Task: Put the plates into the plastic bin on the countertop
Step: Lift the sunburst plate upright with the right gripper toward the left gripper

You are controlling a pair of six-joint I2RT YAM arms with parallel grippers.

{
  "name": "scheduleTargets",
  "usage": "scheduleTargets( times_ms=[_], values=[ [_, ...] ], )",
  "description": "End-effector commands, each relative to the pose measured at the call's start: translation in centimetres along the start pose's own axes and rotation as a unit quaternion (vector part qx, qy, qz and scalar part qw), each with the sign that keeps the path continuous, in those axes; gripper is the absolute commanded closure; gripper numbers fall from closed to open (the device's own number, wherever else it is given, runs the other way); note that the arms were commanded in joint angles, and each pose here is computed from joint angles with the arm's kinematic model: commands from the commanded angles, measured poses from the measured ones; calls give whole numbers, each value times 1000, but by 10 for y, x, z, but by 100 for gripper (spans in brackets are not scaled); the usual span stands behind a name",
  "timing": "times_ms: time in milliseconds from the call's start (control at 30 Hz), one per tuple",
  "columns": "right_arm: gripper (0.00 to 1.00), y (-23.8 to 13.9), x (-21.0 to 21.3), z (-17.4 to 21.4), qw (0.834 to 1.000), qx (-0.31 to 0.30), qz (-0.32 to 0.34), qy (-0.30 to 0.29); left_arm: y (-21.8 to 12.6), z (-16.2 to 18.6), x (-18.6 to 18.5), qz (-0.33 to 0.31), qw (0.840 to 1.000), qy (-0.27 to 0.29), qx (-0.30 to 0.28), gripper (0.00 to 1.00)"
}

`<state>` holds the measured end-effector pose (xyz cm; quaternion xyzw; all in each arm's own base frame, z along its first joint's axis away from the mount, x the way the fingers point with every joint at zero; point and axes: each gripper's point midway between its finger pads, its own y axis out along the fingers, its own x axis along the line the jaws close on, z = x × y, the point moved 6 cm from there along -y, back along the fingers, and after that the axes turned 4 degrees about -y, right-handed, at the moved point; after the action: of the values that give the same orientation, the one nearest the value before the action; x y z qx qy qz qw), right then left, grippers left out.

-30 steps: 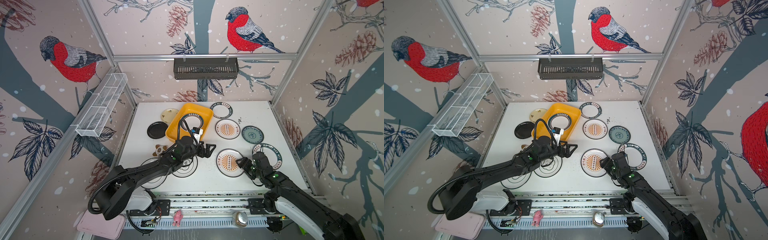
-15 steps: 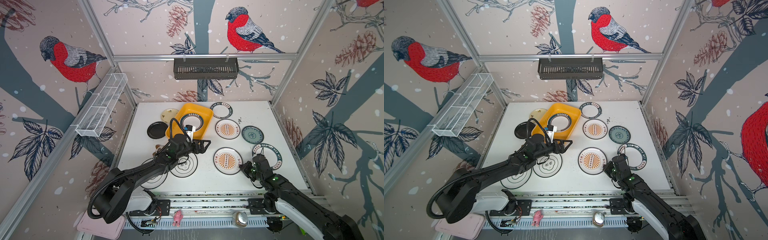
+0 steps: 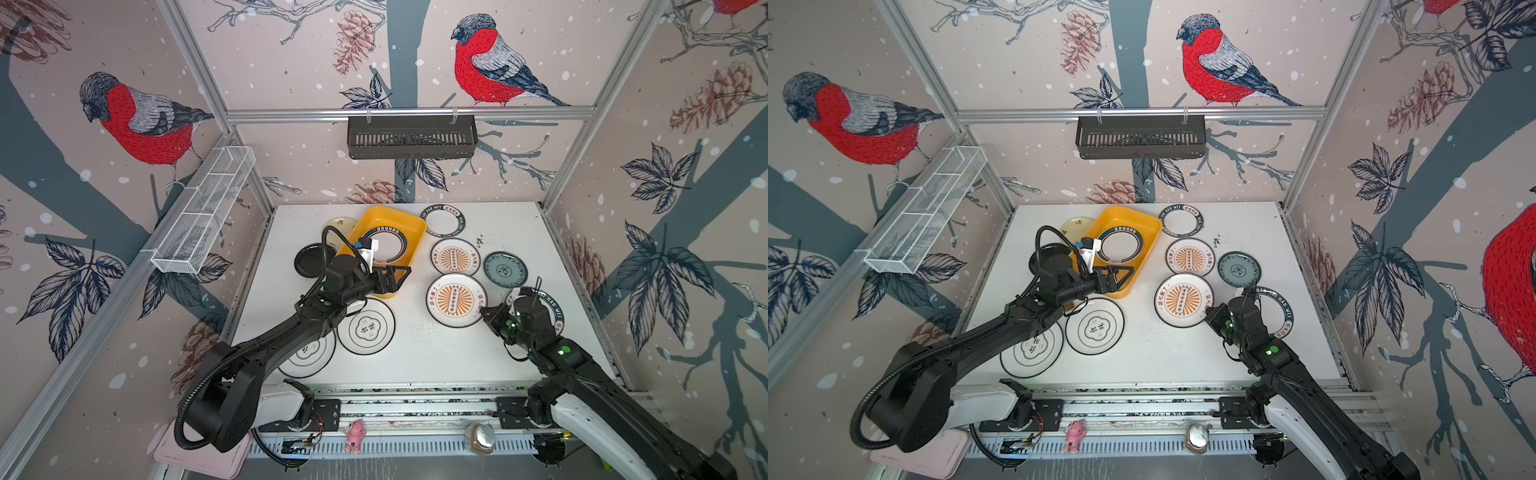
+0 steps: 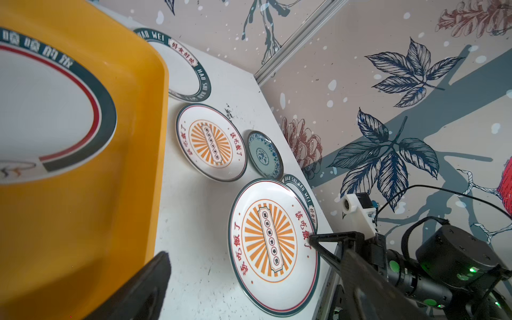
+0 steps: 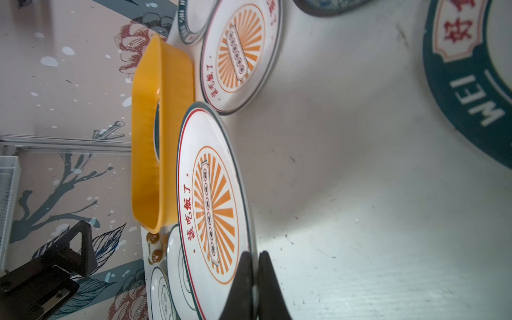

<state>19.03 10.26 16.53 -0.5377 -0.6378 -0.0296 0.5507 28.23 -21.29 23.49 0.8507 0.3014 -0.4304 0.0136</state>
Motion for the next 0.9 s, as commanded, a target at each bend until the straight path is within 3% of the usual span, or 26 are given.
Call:
scheduleTargets(
  times_ms=[0, 200, 333, 600, 867],
  values=[
    [98, -10, 25, -23, 998, -56, -22, -34, 4, -9, -2, 5, 999, 21, 28, 4],
    [99, -7, 73, -57, 989, -104, -75, -80, 23, -40, 4, 63, 995, 15, 72, 7],
    [99, 9, 106, -70, 981, -96, -128, -107, 38, -39, 15, 74, 992, 23, 97, 10],
    [99, 31, 142, -77, 974, -53, -171, -142, 45, -39, 21, 87, 993, 8, 83, 14],
    [99, 34, 144, -71, 970, -40, -196, -139, 42, -44, 13, 136, 989, -17, 51, 34]
  ],
)
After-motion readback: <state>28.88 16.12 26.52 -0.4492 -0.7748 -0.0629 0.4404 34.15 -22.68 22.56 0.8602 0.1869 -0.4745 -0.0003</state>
